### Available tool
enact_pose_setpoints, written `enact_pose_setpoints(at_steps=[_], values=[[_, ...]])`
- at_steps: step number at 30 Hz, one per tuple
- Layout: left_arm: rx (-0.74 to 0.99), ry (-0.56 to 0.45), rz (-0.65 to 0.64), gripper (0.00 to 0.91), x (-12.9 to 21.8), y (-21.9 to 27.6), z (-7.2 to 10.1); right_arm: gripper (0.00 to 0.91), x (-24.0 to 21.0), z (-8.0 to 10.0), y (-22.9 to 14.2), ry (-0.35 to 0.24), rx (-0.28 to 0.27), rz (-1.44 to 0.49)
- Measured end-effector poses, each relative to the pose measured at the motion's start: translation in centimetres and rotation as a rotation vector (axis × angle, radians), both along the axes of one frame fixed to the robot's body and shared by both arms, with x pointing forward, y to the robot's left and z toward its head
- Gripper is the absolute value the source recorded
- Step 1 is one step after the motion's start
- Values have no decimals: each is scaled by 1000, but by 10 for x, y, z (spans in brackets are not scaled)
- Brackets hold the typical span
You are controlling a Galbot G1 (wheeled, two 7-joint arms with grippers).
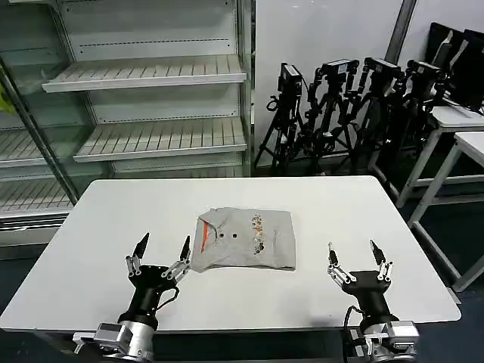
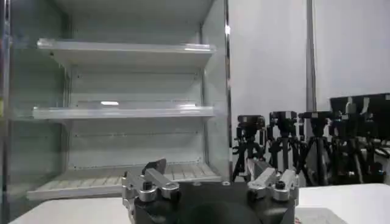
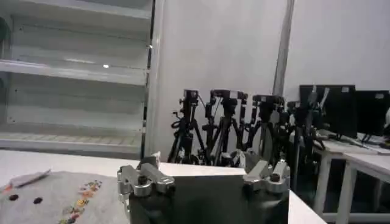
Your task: Fold and organize the clothes.
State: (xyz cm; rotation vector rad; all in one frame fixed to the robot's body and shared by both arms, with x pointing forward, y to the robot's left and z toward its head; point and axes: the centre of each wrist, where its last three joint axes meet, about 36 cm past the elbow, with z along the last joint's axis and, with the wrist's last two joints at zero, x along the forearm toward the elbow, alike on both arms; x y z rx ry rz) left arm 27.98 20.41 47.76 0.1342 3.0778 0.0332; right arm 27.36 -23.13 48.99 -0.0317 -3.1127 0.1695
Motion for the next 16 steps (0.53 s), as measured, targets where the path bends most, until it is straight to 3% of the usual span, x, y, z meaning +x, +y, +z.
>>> enact_pose_setpoints(at_steps=[16], values=[[7, -3, -6, 907, -22, -3, 10, 907, -12, 15, 0, -14, 14, -2]])
